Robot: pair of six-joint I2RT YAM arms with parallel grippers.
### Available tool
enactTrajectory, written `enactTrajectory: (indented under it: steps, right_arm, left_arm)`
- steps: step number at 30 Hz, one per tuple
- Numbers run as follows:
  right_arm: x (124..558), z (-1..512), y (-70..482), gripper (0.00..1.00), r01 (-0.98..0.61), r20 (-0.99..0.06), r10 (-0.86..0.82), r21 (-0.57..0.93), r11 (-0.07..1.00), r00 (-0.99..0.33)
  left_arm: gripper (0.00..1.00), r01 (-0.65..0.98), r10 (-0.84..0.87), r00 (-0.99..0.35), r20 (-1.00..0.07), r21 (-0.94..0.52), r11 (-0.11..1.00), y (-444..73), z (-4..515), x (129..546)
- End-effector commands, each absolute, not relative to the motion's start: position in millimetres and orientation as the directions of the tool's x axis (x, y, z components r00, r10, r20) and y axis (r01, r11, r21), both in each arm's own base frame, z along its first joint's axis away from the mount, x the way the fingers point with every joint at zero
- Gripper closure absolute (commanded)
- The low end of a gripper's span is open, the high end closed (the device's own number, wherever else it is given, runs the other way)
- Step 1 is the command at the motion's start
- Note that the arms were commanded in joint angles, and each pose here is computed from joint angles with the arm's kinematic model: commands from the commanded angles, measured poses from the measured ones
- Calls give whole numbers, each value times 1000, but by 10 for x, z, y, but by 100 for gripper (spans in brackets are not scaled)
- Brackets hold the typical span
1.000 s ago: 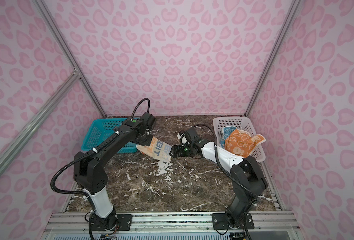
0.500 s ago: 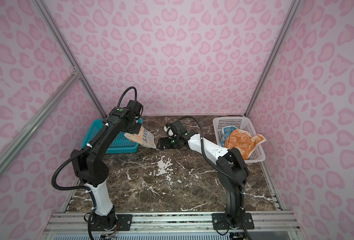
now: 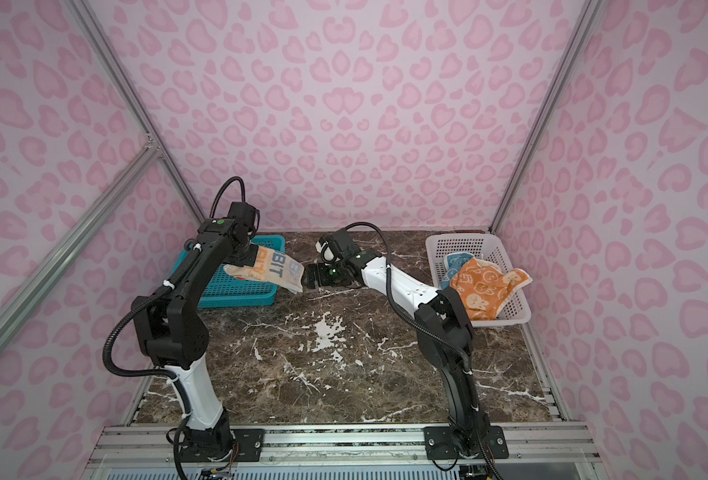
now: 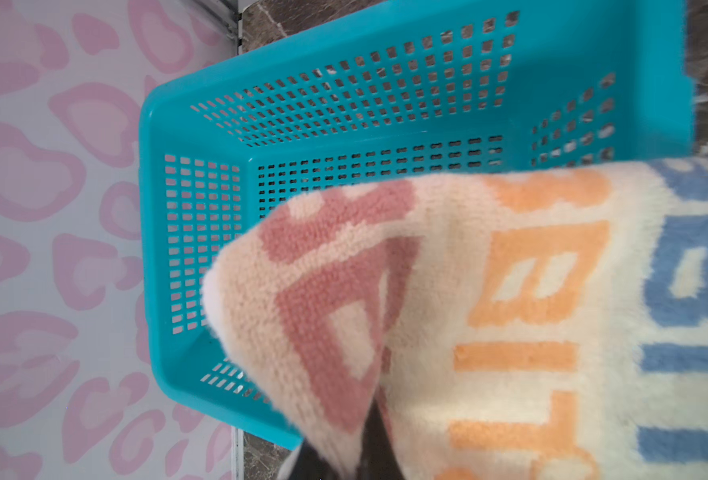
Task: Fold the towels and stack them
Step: 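Lower the folded RABBIT towel into the teal basket and open the left gripper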
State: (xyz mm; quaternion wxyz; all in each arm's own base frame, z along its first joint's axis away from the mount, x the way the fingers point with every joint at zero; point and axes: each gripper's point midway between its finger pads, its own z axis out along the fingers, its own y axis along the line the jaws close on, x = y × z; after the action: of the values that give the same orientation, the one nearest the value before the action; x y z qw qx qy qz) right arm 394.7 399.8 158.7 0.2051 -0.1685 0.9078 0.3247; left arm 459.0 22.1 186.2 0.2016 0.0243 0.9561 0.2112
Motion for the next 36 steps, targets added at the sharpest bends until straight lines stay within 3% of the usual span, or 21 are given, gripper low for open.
enactTrajectory:
  steps: [1, 13, 26, 36]
  right_arm:
    - [3888, 1531, 4060, 2, -438, -458, -191, 527, 728, -868]
    - [3790, 1459, 4035, 2, -426, -443, -185, 541, 725, -877]
    - [3850, 1633, 4175, 2, -463, -482, -178, 575, 674, -858]
    - [3888, 1600, 4181, 2, -463, -473, -190, 569, 680, -861]
  left_arm:
    - [96, -47, 140, -915, -378, 445, 894, 320, 1811, 4647]
    - [96, 1, 207, -931, -300, 565, 825, 617, 1313, 4669]
    - [96, -66, 139, -935, -327, 545, 836, 911, 1034, 4774]
    - [96, -60, 105, -958, -266, 545, 836, 1101, 635, 4780]
